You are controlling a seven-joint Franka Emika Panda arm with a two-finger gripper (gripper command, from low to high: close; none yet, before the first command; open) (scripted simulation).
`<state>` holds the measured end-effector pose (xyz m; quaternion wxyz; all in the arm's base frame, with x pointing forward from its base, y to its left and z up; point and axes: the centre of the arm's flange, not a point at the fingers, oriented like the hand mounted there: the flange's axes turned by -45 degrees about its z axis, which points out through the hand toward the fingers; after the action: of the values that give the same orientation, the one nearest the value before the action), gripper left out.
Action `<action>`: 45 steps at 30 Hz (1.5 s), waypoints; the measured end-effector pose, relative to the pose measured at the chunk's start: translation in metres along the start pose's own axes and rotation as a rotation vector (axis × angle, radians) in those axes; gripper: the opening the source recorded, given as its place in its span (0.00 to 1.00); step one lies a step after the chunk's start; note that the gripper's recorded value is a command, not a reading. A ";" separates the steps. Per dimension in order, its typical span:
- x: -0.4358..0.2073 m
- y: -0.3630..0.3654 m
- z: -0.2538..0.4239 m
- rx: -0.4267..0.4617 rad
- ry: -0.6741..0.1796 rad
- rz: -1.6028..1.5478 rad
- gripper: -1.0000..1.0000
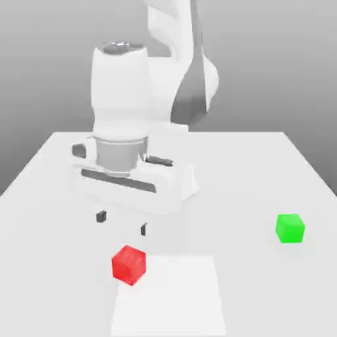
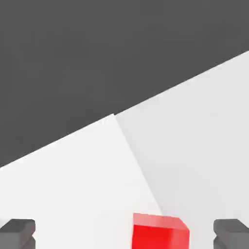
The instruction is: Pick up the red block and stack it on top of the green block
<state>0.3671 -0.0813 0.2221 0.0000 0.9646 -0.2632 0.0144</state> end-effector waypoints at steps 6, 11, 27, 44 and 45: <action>-0.009 0.004 0.063 -0.007 -0.027 0.016 0.50; -0.011 0.005 0.077 -0.008 -0.027 0.016 0.00; -0.048 -0.081 0.003 0.003 -0.028 -0.396 0.00; -0.295 -0.246 -0.029 0.022 -0.027 -1.830 0.00; -0.309 -0.248 -0.029 0.022 -0.027 -1.895 0.00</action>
<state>0.2264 0.2894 0.2439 -0.0003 0.7768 0.6298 -0.0002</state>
